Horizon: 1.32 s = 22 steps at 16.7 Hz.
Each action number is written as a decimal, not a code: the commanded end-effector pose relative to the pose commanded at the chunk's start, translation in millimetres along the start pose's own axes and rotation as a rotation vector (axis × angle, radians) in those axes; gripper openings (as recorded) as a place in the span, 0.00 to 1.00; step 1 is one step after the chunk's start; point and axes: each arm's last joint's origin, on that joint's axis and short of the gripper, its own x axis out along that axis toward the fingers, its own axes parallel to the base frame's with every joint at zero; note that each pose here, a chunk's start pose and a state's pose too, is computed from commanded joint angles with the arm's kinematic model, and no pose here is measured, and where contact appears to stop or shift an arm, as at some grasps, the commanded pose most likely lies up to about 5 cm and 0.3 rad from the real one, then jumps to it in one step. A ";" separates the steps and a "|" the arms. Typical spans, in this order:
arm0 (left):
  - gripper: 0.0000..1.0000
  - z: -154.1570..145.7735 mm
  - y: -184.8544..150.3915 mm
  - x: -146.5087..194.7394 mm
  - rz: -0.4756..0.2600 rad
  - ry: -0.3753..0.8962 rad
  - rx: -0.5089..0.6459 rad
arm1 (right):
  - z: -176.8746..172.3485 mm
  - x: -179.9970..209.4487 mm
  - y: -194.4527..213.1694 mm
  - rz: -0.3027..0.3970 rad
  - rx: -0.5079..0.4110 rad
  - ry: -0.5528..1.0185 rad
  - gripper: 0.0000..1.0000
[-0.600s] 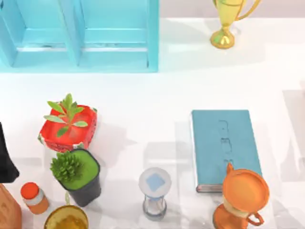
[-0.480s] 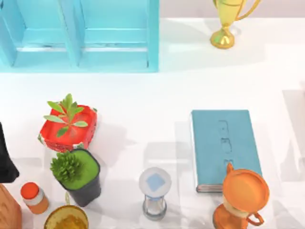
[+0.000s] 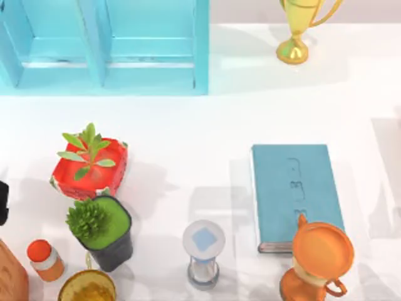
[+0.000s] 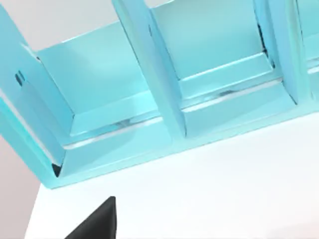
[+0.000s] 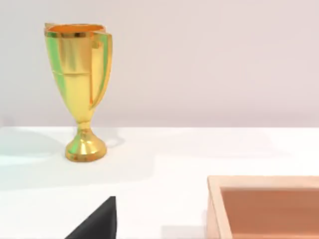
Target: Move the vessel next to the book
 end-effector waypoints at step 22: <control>1.00 -15.2 206.3 195.5 -1.204 0.768 1.029 | 0.0 0.0 0.0 0.000 0.000 0.000 1.00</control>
